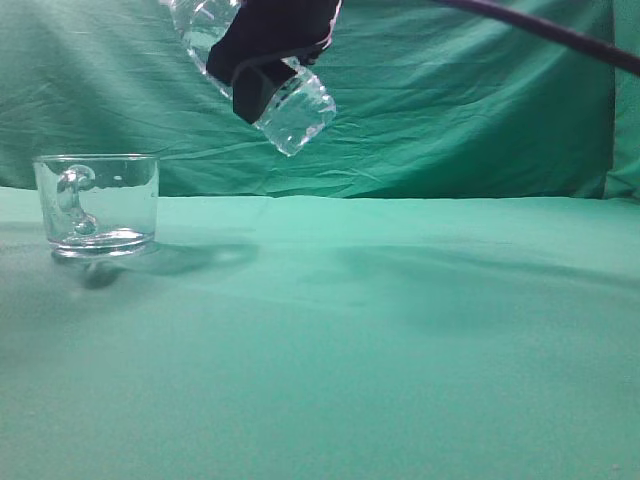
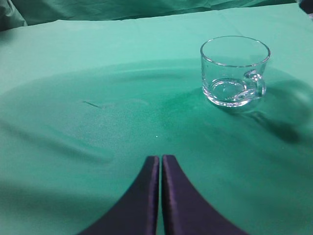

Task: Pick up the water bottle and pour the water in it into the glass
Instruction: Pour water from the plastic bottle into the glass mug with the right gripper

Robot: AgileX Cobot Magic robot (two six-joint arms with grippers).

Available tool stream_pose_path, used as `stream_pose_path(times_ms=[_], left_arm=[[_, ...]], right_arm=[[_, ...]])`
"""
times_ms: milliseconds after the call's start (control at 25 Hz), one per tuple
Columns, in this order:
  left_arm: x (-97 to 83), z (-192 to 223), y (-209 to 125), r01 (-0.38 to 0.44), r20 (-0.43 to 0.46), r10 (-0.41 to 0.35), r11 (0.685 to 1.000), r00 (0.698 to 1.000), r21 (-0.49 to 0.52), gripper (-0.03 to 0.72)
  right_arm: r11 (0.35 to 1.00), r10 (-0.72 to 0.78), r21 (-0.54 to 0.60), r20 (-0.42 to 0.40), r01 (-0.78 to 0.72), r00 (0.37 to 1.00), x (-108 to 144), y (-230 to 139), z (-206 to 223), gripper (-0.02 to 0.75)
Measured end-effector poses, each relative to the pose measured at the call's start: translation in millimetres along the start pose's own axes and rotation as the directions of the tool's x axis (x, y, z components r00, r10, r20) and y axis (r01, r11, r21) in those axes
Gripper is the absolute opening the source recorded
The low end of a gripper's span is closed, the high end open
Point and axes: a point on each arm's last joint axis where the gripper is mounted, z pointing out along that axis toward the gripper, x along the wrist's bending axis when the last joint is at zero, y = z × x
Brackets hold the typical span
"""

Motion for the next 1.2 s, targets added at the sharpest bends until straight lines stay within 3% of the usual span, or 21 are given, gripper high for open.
stream_pose_path(times_ms=[280, 560, 1200], left_arm=[[0.0, 0, 0, 0.000, 0.000, 0.000, 1.000, 1.000, 0.000, 0.000], [0.0, 0, 0, 0.000, 0.000, 0.000, 1.000, 1.000, 0.000, 0.000], [0.0, 0, 0, 0.000, 0.000, 0.000, 1.000, 1.000, 0.000, 0.000]], right_arm=[[0.996, -0.063, 0.071, 0.026, 0.061, 0.998, 5, 7, 41, 0.303], [0.979, -0.188, 0.091, 0.075, 0.181, 0.979, 5, 13, 48, 0.303], [0.871, -0.492, 0.125, 0.207, 0.475, 0.846, -9, 19, 46, 0.277]])
